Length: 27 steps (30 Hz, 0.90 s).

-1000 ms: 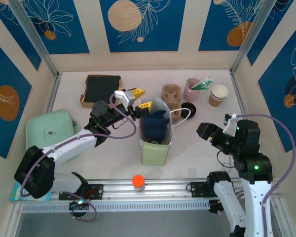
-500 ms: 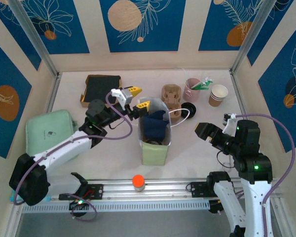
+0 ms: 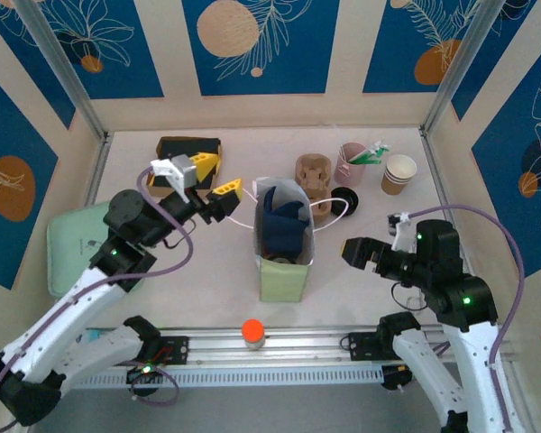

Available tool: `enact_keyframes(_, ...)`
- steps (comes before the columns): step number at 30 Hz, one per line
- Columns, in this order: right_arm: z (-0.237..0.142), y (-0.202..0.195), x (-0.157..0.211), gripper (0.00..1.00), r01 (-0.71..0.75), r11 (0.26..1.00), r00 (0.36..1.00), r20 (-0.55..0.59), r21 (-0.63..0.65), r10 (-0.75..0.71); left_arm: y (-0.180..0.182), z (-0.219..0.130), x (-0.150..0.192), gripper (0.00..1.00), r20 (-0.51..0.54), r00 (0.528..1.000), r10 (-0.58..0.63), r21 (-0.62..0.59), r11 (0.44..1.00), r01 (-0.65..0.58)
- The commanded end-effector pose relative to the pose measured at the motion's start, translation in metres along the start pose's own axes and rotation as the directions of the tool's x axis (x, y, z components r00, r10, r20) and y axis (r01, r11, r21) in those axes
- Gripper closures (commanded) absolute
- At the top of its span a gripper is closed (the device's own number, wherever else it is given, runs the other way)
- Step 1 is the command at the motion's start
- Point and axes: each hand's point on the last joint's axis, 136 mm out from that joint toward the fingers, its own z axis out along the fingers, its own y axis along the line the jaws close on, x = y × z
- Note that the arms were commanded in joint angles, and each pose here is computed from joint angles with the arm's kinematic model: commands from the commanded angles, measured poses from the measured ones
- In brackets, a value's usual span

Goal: Pack the takeout coffee

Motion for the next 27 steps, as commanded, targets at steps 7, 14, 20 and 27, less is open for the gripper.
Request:
enact_keyframes(7, 0.024, -0.024, 0.037, 0.01, 0.101, 0.981, 0.989, -0.128, 0.165, -0.080, 0.023, -0.049, 0.080, 0.18, -0.178, 0.971, -0.161, -0.188, 0.974, 0.128)
enact_keyframes(14, 0.039, -0.018, 0.031, 0.01, 0.195, 0.951, 0.977, -0.126, 0.240, -0.169, 0.052, -0.088, 0.107, 0.17, -0.189, 0.975, -0.117, -0.360, 0.932, 0.042)
enact_keyframes(20, 0.048, -0.008, 0.002, 0.01, 0.212, 0.941, 0.977, -0.025, 0.264, -0.213, 0.085, -0.113, 0.117, 0.17, -0.287, 0.956, -0.058, -0.536, 0.837, -0.109)
enact_keyframes(27, 0.047, -0.021, -0.027, 0.01, 0.172, 0.923, 0.977, 0.059, 0.343, -0.204, 0.110, -0.124, 0.131, 0.17, -0.382, 0.923, -0.040, -0.630, 0.742, -0.229)
